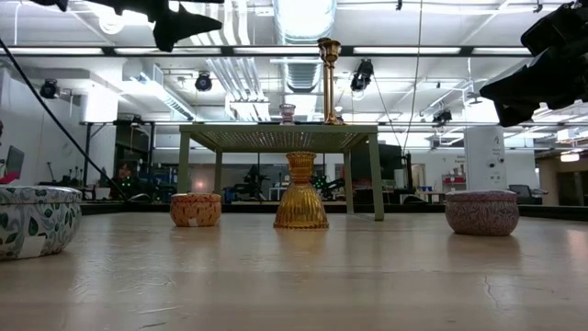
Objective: Pick & Place candle stick holders
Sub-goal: Put the yellow glass candle holder on the shelf aligned with the pink glass candle holder
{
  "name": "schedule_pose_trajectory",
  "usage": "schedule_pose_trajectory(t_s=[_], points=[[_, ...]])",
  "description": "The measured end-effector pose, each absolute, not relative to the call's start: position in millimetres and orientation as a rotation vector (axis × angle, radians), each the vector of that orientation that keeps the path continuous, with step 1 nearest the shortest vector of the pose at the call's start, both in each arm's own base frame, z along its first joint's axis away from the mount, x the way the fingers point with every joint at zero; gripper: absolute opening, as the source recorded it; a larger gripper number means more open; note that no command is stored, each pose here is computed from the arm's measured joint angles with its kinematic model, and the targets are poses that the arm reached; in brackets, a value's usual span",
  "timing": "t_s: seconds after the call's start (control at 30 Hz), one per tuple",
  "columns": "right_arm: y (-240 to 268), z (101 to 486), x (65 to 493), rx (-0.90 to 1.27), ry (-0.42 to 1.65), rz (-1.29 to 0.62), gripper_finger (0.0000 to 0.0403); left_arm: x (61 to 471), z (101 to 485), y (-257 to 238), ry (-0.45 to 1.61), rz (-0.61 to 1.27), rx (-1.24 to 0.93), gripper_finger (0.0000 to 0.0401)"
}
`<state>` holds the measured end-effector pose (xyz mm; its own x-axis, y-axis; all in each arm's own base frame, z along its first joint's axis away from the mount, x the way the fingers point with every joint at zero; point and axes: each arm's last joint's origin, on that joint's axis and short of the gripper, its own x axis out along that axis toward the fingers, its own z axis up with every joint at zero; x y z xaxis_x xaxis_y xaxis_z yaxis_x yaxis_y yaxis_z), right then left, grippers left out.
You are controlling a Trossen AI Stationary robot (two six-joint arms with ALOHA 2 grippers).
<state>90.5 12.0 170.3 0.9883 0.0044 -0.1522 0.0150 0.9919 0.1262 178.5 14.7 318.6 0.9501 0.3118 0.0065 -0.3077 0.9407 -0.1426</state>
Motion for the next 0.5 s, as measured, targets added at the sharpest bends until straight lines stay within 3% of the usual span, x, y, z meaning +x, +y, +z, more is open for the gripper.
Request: schedule_pose_trajectory(t_s=[0.5], points=[[12,170,90,0.127,0.153,-0.005,0.0008,179,297,-19,0.081,0.105,-0.082,0.0277]])
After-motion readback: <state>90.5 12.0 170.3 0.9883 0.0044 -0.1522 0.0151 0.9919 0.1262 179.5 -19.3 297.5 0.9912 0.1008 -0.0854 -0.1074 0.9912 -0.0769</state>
